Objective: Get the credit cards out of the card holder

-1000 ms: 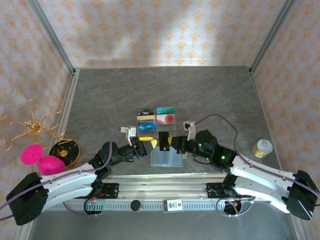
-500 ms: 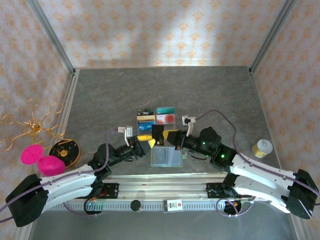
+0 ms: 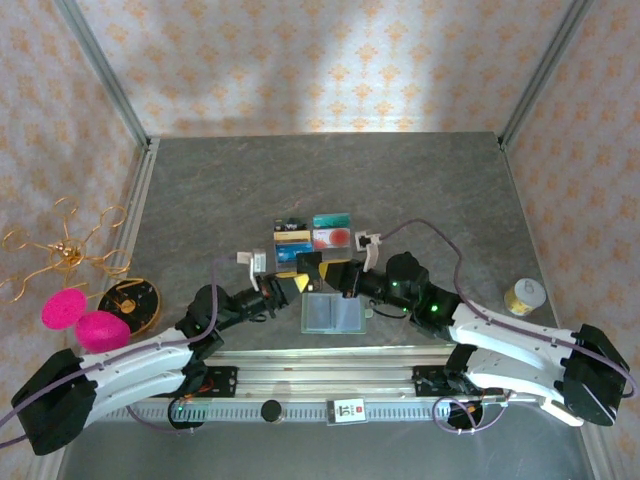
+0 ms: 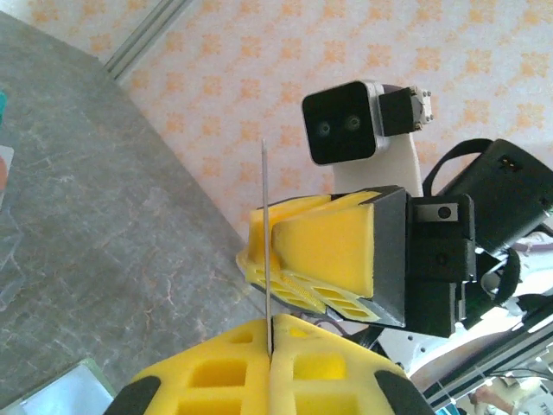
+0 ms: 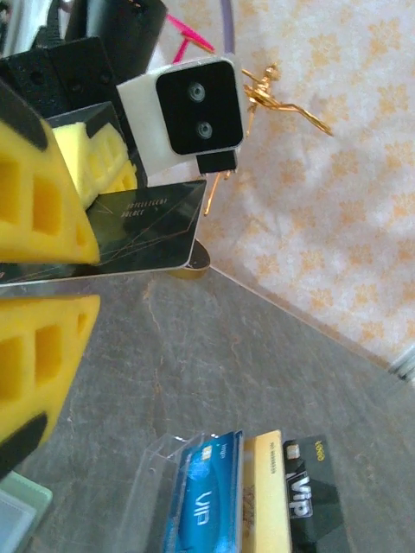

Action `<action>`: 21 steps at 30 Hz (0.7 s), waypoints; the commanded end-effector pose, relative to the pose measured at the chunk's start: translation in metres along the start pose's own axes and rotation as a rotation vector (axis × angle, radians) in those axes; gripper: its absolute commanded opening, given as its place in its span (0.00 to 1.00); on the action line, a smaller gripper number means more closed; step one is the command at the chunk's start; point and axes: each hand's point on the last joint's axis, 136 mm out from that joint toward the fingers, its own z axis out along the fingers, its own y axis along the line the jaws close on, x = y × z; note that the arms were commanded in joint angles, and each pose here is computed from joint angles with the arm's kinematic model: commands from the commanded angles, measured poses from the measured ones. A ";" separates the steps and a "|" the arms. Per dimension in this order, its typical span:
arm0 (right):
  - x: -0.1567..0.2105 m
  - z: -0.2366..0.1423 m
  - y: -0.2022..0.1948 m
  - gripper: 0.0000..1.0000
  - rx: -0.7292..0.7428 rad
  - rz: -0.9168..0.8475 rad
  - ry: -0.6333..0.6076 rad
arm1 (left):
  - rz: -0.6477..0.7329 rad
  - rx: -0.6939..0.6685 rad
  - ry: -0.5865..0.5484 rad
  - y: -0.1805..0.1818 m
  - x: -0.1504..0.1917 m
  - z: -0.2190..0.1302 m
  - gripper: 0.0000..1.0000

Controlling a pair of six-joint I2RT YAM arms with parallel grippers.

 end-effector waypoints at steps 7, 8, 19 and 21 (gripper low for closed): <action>-0.039 -0.043 -0.044 0.25 0.231 -0.029 -0.105 | 0.284 -0.241 0.157 -0.011 -0.043 0.018 0.00; -0.039 -0.046 -0.052 0.25 0.261 -0.024 -0.105 | 0.313 -0.272 0.212 -0.005 -0.040 0.021 0.00; -0.039 -0.080 -0.115 0.21 0.377 0.085 -0.157 | 0.845 -0.384 0.557 0.029 -0.045 0.055 0.00; -0.037 -0.083 -0.123 0.21 0.393 0.103 -0.156 | 0.915 -0.319 0.617 0.025 -0.040 0.062 0.00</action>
